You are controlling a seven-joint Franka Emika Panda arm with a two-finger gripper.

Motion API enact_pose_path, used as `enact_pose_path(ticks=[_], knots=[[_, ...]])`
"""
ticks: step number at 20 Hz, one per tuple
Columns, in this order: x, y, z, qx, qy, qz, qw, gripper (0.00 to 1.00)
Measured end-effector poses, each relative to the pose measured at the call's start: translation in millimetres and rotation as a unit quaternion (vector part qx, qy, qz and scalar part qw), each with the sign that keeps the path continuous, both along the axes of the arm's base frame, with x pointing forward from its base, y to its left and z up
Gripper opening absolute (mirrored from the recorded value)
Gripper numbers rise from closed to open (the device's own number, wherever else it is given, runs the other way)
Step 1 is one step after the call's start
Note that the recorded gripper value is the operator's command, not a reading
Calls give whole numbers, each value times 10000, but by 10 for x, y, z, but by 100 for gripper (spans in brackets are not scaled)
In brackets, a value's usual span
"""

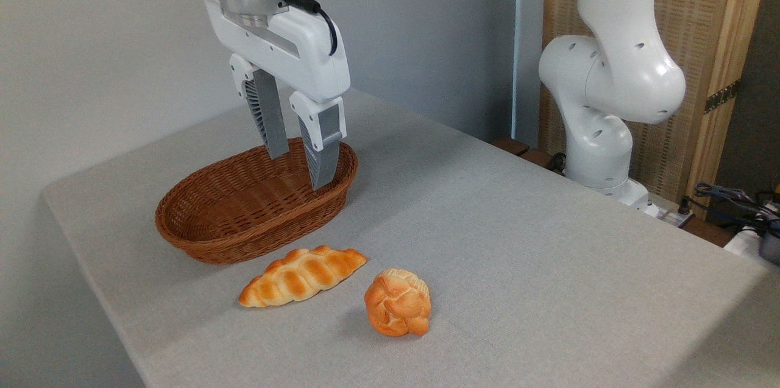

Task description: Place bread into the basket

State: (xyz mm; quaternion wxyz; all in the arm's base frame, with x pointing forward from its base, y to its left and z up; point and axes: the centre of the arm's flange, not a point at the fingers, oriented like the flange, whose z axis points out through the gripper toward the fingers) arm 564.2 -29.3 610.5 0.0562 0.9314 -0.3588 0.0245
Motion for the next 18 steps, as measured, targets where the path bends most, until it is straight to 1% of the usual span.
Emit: enact_pose_path(ticks=[7, 10, 13, 16, 18], knots=[[1, 0, 0, 0, -2, 0, 10000, 100], [26, -29, 12, -3, -107, -15, 9999, 100], [78, -125, 2, -12, -254, -78, 9996, 100], [113, -284, -49, -23, -284, -168, 9995, 100], [162, -318, -103, -20, -366, -177, 9992, 100]])
